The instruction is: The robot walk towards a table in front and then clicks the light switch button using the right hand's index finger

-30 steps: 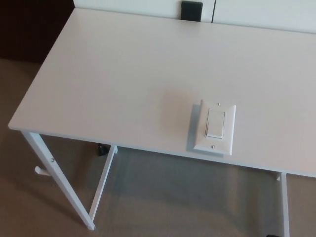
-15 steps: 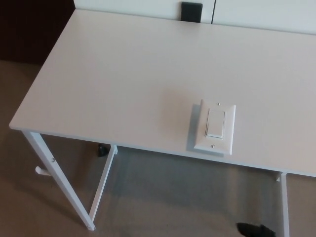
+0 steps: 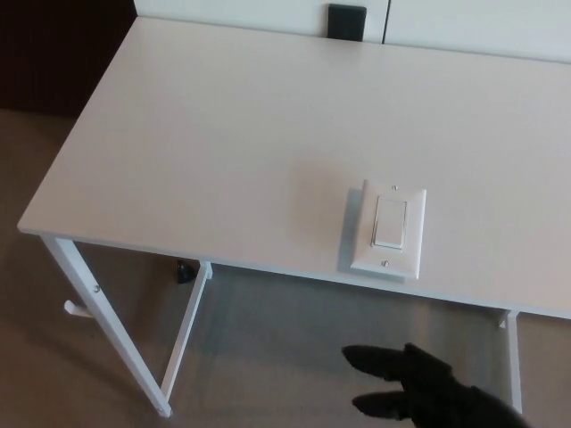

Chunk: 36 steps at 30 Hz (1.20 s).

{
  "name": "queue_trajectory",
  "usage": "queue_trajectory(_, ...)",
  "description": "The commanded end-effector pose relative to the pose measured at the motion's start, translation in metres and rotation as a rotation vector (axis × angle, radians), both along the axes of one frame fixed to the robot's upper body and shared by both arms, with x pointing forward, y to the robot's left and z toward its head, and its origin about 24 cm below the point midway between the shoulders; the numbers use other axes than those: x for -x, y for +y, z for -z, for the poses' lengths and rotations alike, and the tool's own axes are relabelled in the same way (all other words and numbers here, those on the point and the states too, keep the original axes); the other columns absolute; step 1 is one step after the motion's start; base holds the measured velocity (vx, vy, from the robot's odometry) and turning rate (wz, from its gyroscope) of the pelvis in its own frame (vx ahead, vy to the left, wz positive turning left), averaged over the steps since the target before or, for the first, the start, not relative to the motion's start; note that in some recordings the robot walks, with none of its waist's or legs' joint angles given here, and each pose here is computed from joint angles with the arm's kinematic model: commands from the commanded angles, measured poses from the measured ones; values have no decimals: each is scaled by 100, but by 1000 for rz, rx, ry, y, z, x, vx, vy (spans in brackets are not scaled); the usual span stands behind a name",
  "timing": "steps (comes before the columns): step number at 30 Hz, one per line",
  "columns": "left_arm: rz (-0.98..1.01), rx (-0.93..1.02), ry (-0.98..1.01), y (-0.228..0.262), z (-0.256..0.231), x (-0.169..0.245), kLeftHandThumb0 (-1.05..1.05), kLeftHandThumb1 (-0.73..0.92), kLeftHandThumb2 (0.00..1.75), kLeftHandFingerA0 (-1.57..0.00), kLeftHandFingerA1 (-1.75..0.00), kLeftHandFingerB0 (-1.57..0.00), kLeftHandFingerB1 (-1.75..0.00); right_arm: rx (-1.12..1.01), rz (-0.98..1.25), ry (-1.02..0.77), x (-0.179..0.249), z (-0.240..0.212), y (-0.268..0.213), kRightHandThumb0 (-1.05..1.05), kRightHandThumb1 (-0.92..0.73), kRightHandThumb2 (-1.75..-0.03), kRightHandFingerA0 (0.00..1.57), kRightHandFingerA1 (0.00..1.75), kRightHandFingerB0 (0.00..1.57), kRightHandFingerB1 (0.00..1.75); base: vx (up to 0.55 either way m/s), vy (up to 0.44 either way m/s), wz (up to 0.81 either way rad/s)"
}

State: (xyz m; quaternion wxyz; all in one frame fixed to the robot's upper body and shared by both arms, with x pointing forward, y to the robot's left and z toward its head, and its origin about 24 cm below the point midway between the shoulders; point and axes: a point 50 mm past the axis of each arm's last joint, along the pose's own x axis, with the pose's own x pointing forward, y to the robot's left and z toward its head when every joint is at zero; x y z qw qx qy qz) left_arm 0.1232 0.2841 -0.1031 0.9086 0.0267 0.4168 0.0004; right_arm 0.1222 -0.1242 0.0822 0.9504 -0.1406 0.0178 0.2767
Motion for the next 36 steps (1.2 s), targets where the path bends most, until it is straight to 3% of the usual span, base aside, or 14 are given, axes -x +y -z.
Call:
queue_trajectory(1,9,-22,3,5,-3,-2,-14,67,59,-57,-48,-37,-39,55,-82,-478,23,-78,2,13,-56,-70,51,71,41,62,0,0,0)
queue_trajectory(3,2,-24,5,5,-2,-2,-13,67,59,-58,-48,-37,-39,136,-33,-636,22,-87,-1,12,-49,-69,53,71,41,62,0,0,0)
queue_trajectory(6,4,-30,7,4,-2,-2,-12,66,59,-58,-48,-38,-39,324,84,-879,17,-101,-5,9,-45,-53,44,63,50,61,0,0,0)
queue_trajectory(10,6,-24,2,5,-3,-1,-12,67,59,-56,-47,-38,-39,529,126,-972,-1,-108,-6,-16,-39,-57,30,60,52,61,0,0,0)
queue_trajectory(12,18,-29,-5,5,-4,-2,-13,67,59,-55,-48,-37,-39,615,136,-986,-7,-110,-7,-21,-37,-59,29,59,49,59,0,0,0)
queue_trajectory(13,19,-31,-6,5,-5,-1,-15,67,59,-56,-47,-37,-39,701,138,-989,-15,-112,-7,-15,-25,-80,27,62,31,59,0,0,0)
queue_trajectory(14,18,-29,-11,5,-5,-3,-14,66,59,-55,-47,-37,-39,738,146,-990,-22,-112,-8,-17,-25,-81,26,62,29,58,0,0,0)
queue_trajectory(15,20,-32,-15,5,-6,-4,-15,66,59,-57,-47,-38,-39,762,153,-986,-28,-111,-9,-31,-37,-58,23,57,46,55,0,0,0)
queue_trajectory(22,12,-33,-19,6,-8,-6,-19,60,62,-53,-48,-37,-41,953,184,-903,-77,-95,-16,-41,-36,-59,22,54,48,51,0,0,0)
queue_trajectory(30,13,-34,-20,4,-8,-6,-14,64,59,-59,-46,-41,-39,1015,227,-755,-88,-79,-19,-47,-42,-61,17,48,36,46,0,0,0)
queue_trajectory(31,11,-30,-19,4,-7,-6,-18,59,62,-56,-49,-39,-42,1018,229,-753,-88,-77,-19,-46,-42,-61,17,49,36,46,0,0,0)
queue_trajectory(32,20,-35,-25,5,-9,-7,-19,59,62,-55,-49,-39,-42,1035,239,-750,-90,-74,-18,-25,-27,-84,16,57,17,51,0,0,0)
queue_trajectory(33,21,-35,-26,5,-9,-7,-20,59,62,-56,-49,-39,-42,1047,238,-745,-91,-73,-18,-49,-42,-62,15,47,35,44,0,0,0)
queue_trajectory(36,32,-34,-34,5,-10,-9,-15,67,59,-57,-47,-39,-39,1095,244,-722,-94,-70,-18,-51,-43,-63,15,46,34,43,0,0,0)
